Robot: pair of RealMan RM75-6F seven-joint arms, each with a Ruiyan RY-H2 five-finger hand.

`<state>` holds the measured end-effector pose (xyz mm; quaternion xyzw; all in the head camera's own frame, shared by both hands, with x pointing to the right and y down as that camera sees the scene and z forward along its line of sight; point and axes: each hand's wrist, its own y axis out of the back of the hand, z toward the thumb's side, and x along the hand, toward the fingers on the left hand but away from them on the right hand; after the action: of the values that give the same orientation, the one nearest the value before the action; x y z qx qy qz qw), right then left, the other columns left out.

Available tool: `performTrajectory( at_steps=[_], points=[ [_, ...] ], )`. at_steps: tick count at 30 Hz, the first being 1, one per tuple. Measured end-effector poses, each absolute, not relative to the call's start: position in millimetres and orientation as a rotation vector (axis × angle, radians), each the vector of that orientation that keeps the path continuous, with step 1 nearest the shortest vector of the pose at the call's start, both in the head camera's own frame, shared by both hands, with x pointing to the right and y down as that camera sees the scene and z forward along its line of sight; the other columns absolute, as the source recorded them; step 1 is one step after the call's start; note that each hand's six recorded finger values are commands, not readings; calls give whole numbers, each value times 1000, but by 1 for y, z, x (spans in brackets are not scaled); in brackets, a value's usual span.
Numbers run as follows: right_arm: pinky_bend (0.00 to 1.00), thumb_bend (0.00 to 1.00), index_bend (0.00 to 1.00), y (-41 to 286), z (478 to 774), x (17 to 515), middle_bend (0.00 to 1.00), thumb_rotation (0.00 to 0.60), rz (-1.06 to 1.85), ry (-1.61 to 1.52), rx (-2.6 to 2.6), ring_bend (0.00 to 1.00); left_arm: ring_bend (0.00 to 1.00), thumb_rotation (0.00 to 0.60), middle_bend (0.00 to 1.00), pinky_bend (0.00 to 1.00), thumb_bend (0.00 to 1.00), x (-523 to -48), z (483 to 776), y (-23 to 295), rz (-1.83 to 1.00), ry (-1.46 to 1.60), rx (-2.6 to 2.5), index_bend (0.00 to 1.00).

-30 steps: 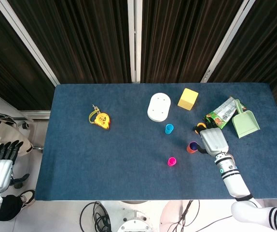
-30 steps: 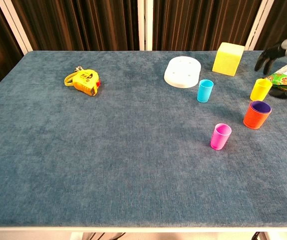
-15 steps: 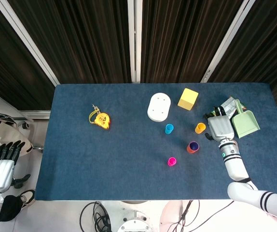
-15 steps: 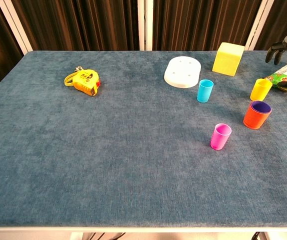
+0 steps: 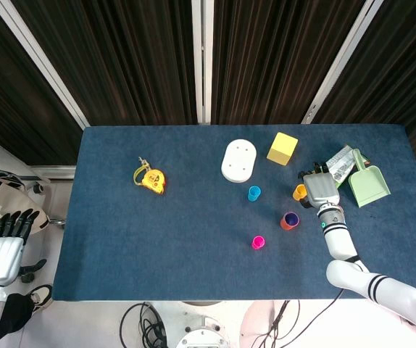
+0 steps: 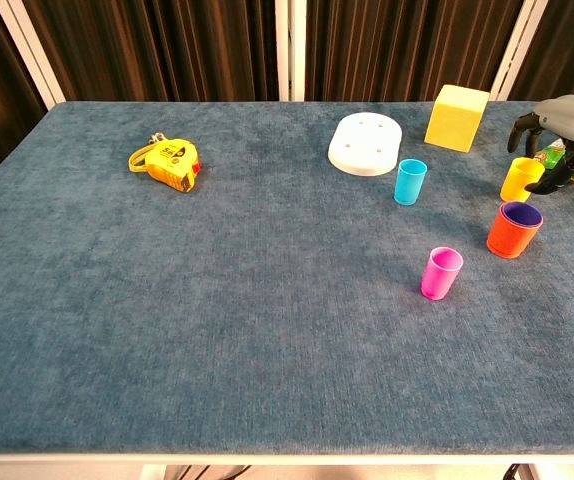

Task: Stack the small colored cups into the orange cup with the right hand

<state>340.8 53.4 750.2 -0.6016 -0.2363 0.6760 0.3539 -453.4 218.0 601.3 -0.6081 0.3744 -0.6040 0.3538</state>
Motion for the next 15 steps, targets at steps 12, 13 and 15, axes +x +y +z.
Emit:
performTrajectory(
  at_steps=[12,13,15],
  points=[
    [0,260,522,54,754,340,470,600,1740,-632,-1523,131,0,600,37,0,81,-453,601,218,-1566,967,-1568,63],
    [0,260,523,54,752,339,470,600,1736,-639,-1523,131,0,600,37,0,81,-454,601,218,-1567,967,-1569,63],
    [0,260,523,54,749,338,471,600,1725,-652,-1527,131,0,600,37,0,81,-454,601,219,-1567,970,-1569,63]
  ],
)
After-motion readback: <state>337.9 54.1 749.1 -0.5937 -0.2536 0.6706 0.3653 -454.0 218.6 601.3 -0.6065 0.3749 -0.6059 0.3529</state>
